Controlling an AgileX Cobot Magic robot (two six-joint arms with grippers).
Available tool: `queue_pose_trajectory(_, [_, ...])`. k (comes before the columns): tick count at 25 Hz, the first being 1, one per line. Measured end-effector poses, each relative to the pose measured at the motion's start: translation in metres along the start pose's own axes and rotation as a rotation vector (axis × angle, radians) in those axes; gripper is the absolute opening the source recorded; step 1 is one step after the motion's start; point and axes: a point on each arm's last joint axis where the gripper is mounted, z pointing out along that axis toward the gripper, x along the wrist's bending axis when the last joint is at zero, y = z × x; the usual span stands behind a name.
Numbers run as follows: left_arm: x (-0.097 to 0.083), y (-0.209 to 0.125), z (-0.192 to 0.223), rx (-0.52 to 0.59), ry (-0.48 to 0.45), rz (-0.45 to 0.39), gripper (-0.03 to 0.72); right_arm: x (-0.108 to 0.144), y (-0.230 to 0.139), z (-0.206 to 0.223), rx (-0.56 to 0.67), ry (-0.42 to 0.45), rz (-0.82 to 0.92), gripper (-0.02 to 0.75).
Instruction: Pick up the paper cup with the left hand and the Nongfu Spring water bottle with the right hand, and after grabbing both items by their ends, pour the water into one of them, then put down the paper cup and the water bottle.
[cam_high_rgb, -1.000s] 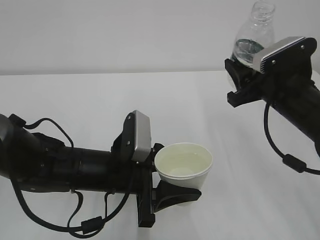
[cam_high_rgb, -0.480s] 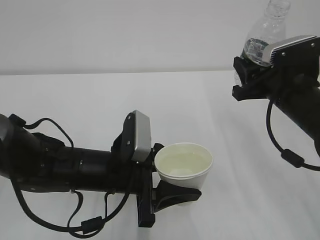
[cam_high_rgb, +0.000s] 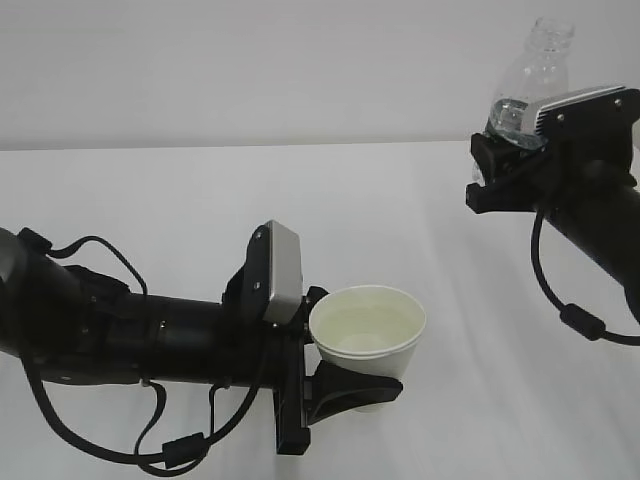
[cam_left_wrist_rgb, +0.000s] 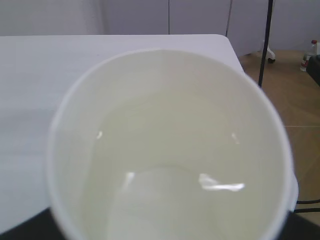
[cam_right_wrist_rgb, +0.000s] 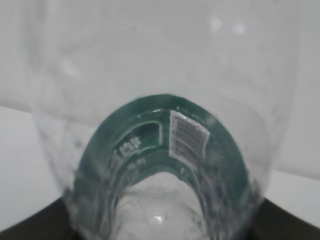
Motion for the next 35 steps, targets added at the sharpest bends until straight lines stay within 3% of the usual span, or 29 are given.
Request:
queue_pose_trajectory(8, [0.0, 0.0, 0.0, 0.0, 0.0, 0.0, 0.408, 0.004, -0.032, 0.007, 0.095, 0.0, 0.02, 0.386])
queue_pose_trajectory(35, [0.0, -0.001, 0.0, 0.01, 0.002, 0.0, 0.403, 0.005, -0.088, 0.013, 0.165, -0.088, 0.089, 0.385])
